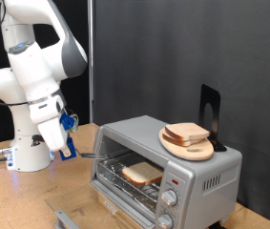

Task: Make a piece of toast with the oven

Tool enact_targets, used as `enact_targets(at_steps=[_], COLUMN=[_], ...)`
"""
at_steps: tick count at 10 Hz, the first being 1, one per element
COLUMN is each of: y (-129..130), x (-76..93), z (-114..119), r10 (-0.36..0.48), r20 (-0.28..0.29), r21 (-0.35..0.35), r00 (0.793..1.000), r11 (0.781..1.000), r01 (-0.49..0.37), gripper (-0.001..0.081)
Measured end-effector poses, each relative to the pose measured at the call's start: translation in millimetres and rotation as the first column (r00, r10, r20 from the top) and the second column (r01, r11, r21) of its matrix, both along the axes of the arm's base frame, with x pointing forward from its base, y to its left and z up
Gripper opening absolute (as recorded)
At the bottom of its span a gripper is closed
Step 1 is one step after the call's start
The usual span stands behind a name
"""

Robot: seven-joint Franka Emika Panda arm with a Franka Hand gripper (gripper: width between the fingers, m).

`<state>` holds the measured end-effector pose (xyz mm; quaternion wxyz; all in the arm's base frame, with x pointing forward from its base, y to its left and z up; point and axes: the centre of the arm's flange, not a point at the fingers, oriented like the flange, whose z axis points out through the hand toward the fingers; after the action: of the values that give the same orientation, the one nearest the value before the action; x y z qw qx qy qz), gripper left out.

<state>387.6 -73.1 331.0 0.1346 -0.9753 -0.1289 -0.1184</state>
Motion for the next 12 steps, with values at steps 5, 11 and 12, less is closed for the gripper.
enact_targets(at_steps=[5, 11, 12], y=[-50.8, -105.6, -103.3], x=[9.3, 14.1, 14.2], z=[24.1, 62.8, 62.6], r10=[-0.115, -0.13, -0.129], r20=[0.031, -0.005, -0.002], r21=[0.077, 0.158, 0.176], r00=[0.993, 0.991, 0.992], r11=[0.991, 0.979, 0.976], r01=[0.112, 0.129, 0.127], gripper=[0.0338, 0.0338, 0.0338])
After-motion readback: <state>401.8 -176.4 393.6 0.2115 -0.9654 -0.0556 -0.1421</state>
